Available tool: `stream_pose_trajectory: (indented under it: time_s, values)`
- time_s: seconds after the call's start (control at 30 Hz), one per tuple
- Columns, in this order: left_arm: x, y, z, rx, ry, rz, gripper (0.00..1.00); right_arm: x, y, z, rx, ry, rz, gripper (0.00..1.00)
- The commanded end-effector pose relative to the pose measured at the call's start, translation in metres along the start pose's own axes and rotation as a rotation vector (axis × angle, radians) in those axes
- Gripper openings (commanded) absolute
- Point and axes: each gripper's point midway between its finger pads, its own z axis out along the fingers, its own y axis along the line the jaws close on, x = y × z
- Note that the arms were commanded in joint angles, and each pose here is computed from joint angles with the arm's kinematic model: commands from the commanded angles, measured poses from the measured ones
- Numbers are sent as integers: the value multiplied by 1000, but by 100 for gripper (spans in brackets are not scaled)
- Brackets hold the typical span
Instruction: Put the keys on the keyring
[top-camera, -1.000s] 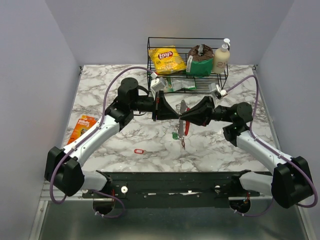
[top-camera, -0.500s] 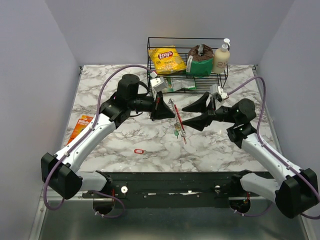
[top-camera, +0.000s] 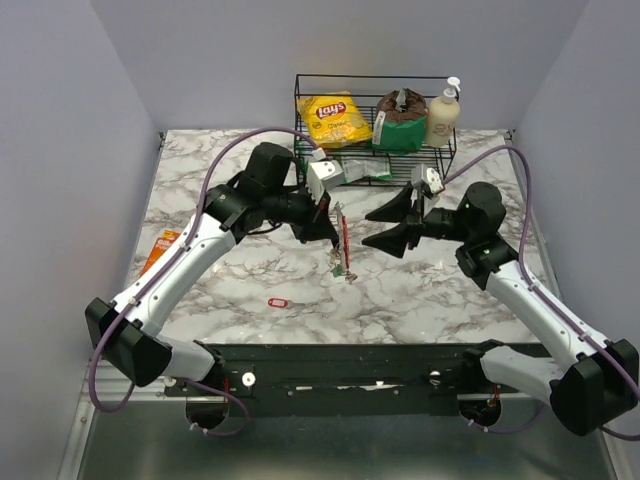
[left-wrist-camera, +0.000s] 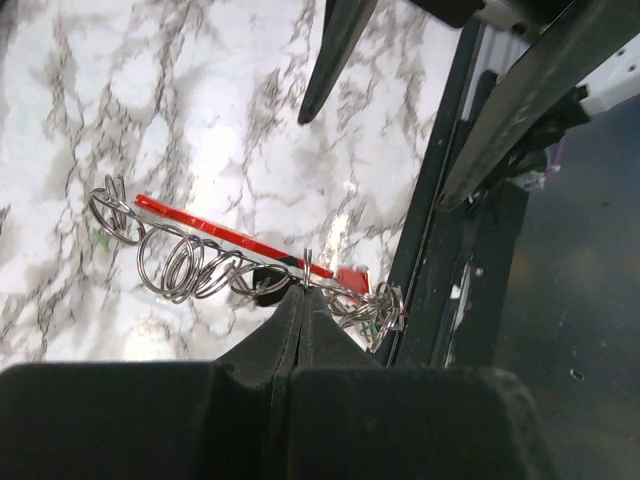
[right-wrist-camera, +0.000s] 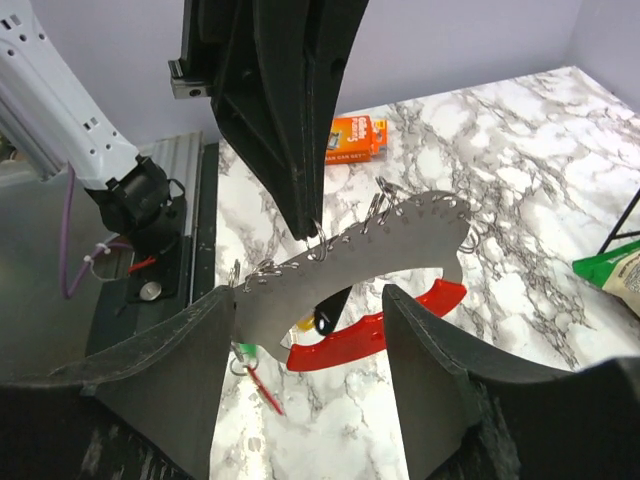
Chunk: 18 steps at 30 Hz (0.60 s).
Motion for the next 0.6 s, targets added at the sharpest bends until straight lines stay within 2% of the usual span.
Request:
stream_pose_trajectory:
  time_s: [0.0, 0.17, 0.33, 0.57]
  values:
    - [20, 7, -4, -58, 111, 20, 0, -4, -6, 4, 15, 20, -2, 68]
    - [25, 10, -3, -91, 176, 26, 0, 2, -4, 15, -8, 50, 13, 65]
    - [28, 13, 1, -136, 254, 14, 0, 18, -4, 23, -42, 95, 51, 56]
    - [28, 35, 2, -268, 312, -34, 0, 38, -7, 28, -20, 135, 104, 57]
